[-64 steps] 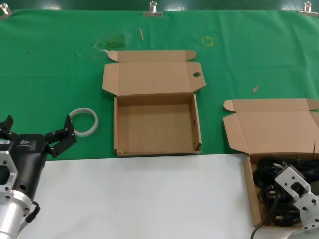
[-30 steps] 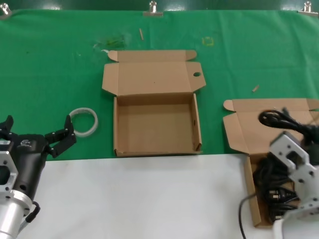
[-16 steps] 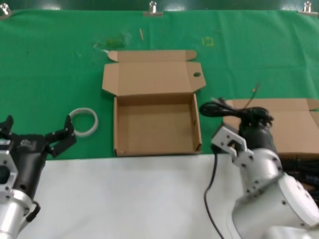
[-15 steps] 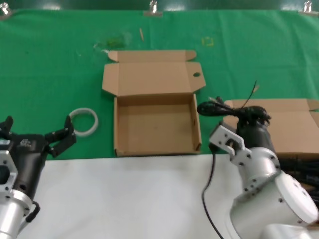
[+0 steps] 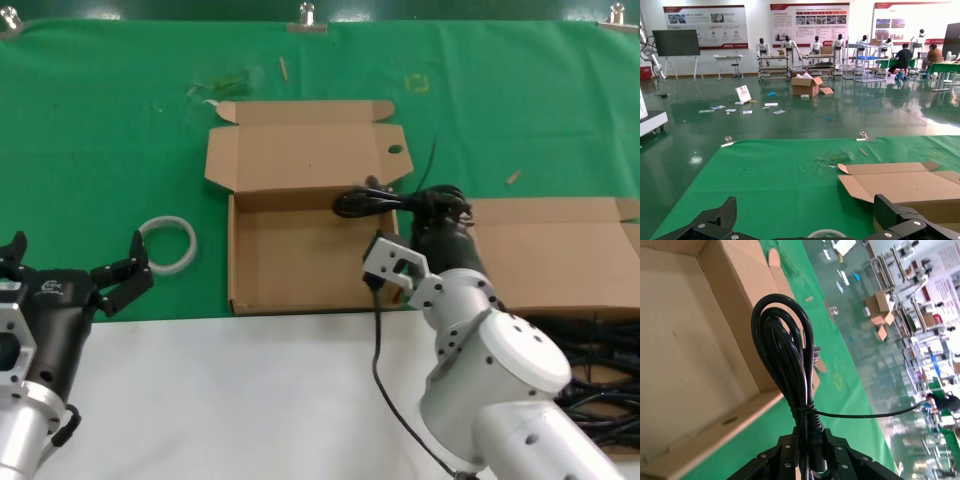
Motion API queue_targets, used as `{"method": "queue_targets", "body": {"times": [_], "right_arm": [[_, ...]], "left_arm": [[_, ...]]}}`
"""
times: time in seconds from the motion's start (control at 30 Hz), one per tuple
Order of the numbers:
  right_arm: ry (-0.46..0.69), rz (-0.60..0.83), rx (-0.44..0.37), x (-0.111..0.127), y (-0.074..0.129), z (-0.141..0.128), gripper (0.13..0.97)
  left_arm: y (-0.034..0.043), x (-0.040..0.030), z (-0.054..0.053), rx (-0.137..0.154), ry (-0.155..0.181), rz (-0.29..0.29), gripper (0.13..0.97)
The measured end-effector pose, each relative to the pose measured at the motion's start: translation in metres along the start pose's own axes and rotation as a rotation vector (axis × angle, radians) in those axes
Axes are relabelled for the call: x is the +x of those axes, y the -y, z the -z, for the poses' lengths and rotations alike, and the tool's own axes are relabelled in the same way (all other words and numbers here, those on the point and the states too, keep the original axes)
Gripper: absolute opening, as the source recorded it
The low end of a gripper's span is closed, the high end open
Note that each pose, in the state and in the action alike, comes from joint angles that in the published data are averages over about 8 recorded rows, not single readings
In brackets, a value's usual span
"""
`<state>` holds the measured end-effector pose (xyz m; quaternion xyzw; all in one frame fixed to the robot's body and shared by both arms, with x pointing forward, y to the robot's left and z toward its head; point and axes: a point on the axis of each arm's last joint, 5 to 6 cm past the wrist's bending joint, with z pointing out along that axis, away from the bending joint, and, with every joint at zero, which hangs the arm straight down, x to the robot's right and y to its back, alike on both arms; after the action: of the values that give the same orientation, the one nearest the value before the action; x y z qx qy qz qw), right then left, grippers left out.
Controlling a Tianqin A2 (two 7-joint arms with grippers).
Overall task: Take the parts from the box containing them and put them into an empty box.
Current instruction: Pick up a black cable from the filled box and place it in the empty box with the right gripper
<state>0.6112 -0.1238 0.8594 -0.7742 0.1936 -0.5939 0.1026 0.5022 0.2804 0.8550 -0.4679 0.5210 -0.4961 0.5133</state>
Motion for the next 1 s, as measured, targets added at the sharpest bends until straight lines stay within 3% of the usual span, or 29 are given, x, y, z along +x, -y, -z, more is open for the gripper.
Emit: {"method": "queue_targets", "body": {"times": [0.53, 1.0], "right_arm": [[0.055, -0.001, 0.091, -0.016, 0.016, -0.02, 0.227], [0.073, -0.019, 0.156, -0.024, 0.036, -0.019, 0.227]], "left_arm": [[0.0, 0.0, 0.0, 0.0, 0.0, 0.0, 0.965], [0.0, 0.0, 0.0, 0.0, 0.0, 0.0, 0.965]]}}
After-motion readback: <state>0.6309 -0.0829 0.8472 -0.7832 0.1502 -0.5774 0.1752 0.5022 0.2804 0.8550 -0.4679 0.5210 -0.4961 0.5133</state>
